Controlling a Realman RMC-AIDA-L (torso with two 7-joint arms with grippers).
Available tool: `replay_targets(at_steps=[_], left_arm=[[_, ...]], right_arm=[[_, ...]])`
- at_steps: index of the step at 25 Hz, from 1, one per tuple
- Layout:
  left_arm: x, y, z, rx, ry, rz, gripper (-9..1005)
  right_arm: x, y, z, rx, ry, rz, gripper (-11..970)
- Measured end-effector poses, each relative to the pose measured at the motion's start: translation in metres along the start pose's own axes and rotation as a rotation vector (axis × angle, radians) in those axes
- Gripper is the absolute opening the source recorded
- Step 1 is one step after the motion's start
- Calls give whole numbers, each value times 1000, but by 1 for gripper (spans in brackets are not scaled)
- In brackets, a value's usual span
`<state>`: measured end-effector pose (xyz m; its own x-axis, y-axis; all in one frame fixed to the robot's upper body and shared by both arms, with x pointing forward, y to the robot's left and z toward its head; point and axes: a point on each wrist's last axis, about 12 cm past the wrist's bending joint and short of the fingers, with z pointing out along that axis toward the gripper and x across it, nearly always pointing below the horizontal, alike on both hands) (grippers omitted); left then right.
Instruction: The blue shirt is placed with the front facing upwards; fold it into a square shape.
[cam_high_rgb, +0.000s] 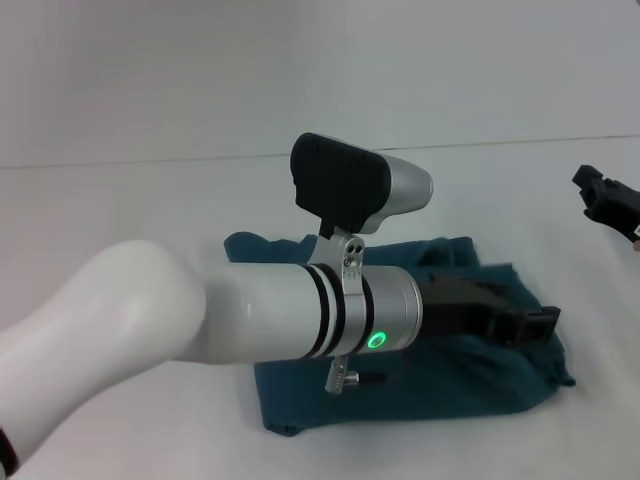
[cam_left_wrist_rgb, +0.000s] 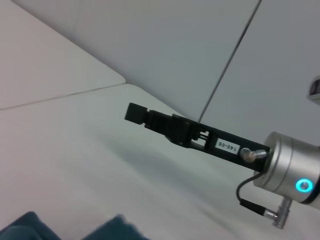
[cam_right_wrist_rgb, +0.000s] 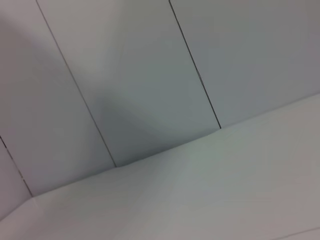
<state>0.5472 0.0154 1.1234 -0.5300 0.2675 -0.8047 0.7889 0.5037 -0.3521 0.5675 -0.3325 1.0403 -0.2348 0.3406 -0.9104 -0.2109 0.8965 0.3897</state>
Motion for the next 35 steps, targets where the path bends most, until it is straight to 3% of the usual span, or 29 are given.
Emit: replay_targets(at_steps=[4,9,12,13,14,18,22,24,26,28,35], left_arm=[[-1,4,-2,-14,-16,31,683],[-16,16,-34,-88,-188,128,786],[-21,27,-62,-183,-298,195,847],[-20,33,-73,-219,-329,198,868],[-19,40,-84,-249,-357,193,888],[-6,54,-109,-288,-433,195,939],[9,54,-120,-234,-521,312,968],[20,55,-128,-151,-605,355,966],[25,57,-132,-133,-638,362,964],[48,66,-145,-90,-718,353,959],[112,84,-166,-137,-739,225,949]], right_arm=[[0,0,0,-1,2,10,21],[-15,-7,-1,-25,-8,9,21],[-34,-11,1,-98,35,-7,22],[-51,-7,7,-197,106,-63,22],[-51,-7,7,-197,106,-63,22],[-89,6,24,-321,253,-187,36],[-124,34,45,-369,412,-334,123],[-136,54,55,-397,485,-404,167],[-142,76,63,-432,568,-449,212],[-145,99,70,-463,668,-494,257],[-131,191,96,-496,914,-716,371]])
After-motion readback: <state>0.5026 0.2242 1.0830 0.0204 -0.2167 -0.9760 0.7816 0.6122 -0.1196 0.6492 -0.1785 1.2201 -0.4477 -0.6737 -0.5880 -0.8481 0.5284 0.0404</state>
